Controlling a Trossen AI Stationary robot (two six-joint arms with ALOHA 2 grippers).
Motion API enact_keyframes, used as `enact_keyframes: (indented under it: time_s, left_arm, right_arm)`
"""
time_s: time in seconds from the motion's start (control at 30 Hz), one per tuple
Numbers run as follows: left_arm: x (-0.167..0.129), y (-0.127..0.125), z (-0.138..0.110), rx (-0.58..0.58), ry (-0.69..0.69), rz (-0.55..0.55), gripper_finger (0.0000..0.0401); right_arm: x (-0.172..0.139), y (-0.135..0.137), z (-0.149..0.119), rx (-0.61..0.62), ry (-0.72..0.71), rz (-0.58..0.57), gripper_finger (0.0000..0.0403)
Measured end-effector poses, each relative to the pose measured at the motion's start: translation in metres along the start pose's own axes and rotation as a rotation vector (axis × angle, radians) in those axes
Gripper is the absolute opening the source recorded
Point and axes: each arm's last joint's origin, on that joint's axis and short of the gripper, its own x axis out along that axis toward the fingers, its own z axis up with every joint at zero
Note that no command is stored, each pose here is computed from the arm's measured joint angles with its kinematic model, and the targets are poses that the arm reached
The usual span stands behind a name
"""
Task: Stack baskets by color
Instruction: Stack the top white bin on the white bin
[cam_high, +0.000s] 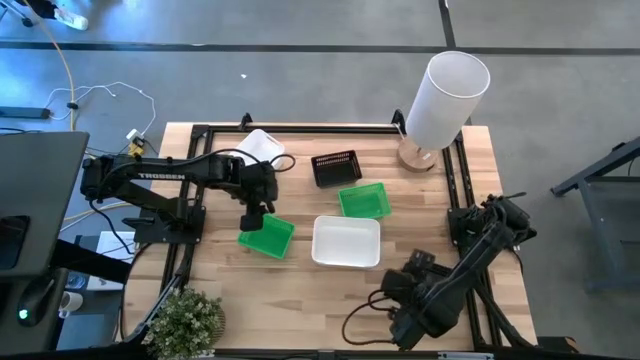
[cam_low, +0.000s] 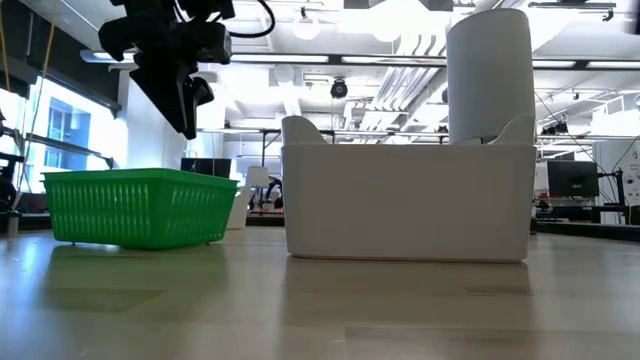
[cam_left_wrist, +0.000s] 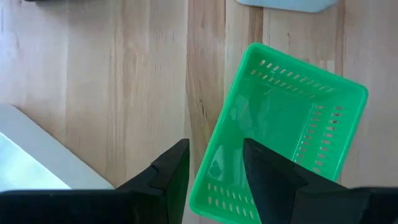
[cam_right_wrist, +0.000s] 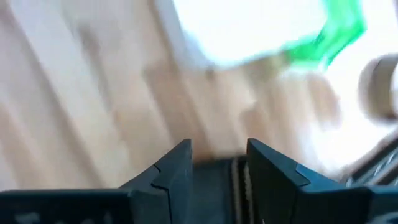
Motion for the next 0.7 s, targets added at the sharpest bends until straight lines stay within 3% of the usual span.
enact_keyframes:
  time_s: [0.13,0.47,0.7]
  left_arm:
    - [0.000,0.002,0.001,0.001,-0.004,0.062,0.0136]
    - [-0.001,0.016,0.001,-0.090,-0.018,0.218,0.0136]
    - [-0.004,0.042,-0.001,-0.309,-0.054,0.265,0.0136]
  right_arm:
    - [0.000,-0.006,0.015,-0.019,-0.097,-0.034,0.0139]
    - [0.018,-0.030,0.057,-0.023,-0.093,-0.109,0.0139]
    - [0.036,-0.057,0.089,-0.091,-0.015,-0.138,0.0139]
